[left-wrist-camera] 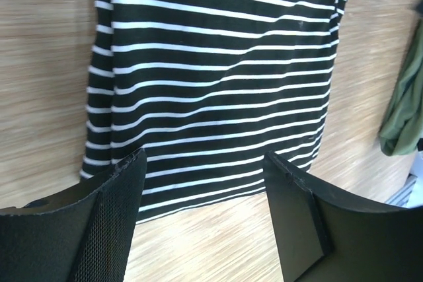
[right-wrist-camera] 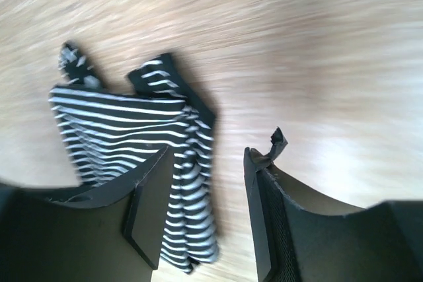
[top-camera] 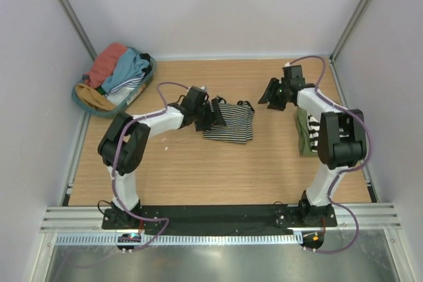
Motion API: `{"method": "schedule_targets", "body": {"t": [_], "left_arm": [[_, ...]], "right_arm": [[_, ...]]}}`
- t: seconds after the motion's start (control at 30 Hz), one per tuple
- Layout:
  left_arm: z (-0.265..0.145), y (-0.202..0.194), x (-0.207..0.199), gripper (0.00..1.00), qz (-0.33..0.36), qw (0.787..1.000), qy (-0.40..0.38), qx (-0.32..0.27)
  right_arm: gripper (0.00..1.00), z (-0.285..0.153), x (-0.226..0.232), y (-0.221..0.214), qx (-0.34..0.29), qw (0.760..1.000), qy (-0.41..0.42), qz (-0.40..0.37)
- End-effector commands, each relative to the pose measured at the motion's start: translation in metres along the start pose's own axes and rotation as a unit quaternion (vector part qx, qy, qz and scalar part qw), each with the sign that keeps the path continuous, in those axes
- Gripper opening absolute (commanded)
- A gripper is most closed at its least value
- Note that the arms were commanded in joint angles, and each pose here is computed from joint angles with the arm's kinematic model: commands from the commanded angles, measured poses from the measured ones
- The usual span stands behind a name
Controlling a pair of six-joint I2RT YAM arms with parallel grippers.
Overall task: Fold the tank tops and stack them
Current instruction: Fold the tank top, then neatly place the folded tank top to the corner
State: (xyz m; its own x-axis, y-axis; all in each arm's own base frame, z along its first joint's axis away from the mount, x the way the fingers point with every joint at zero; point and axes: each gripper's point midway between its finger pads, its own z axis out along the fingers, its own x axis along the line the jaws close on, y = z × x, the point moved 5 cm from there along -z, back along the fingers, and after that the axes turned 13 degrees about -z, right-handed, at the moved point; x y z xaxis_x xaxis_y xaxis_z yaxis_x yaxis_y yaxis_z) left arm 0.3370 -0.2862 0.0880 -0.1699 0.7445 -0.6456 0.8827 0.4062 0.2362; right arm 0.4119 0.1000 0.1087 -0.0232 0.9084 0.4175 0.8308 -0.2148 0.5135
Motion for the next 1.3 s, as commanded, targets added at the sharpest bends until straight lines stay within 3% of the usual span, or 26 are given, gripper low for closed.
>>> {"method": "schedule_targets", "body": {"t": [0.0, 0.1, 0.17, 0.33, 0.57, 0.8, 0.97, 1.03, 1.27], "left_arm": [[-0.021, 0.013, -0.007, 0.72, 0.020, 0.999, 0.008, -0.034], [-0.032, 0.018, -0.014, 0.72, 0.023, 0.999, 0.007, -0.047], [-0.044, 0.021, -0.022, 0.73, 0.025, 0.998, -0.003, -0.056], [-0.073, 0.020, -0.028, 0.76, 0.032, 0.997, -0.003, -0.066], [-0.101, 0.017, -0.026, 0.78, 0.054, 0.996, 0.003, -0.070], [-0.098, 0.017, -0.022, 0.78, 0.054, 0.997, -0.004, -0.060], [-0.096, 0.018, -0.019, 0.78, 0.053, 0.997, -0.006, -0.054], [-0.093, 0.018, -0.017, 0.77, 0.051, 0.997, -0.006, -0.049], [-0.093, 0.020, -0.012, 0.77, 0.047, 0.998, -0.003, -0.047]], "right_arm": [[0.54, -0.050, -0.017, 0.017, -0.051, 0.984, -0.154, -0.068], [0.58, -0.071, -0.027, 0.015, -0.037, 0.966, -0.235, -0.099], [0.63, -0.085, -0.038, 0.009, -0.017, 0.940, -0.317, -0.127], [0.70, -0.099, -0.049, -0.009, 0.009, 0.894, -0.419, -0.157], [0.77, -0.111, -0.072, -0.010, 0.041, 0.801, -0.563, -0.197], [0.86, -0.096, -0.083, -0.012, 0.080, 0.765, -0.600, -0.222], [0.87, -0.081, -0.091, -0.017, 0.101, 0.755, -0.605, -0.233], [0.86, -0.075, -0.096, -0.018, 0.110, 0.745, -0.613, -0.237], [0.49, -0.067, -0.110, -0.019, 0.119, 0.727, -0.636, -0.230]]}}
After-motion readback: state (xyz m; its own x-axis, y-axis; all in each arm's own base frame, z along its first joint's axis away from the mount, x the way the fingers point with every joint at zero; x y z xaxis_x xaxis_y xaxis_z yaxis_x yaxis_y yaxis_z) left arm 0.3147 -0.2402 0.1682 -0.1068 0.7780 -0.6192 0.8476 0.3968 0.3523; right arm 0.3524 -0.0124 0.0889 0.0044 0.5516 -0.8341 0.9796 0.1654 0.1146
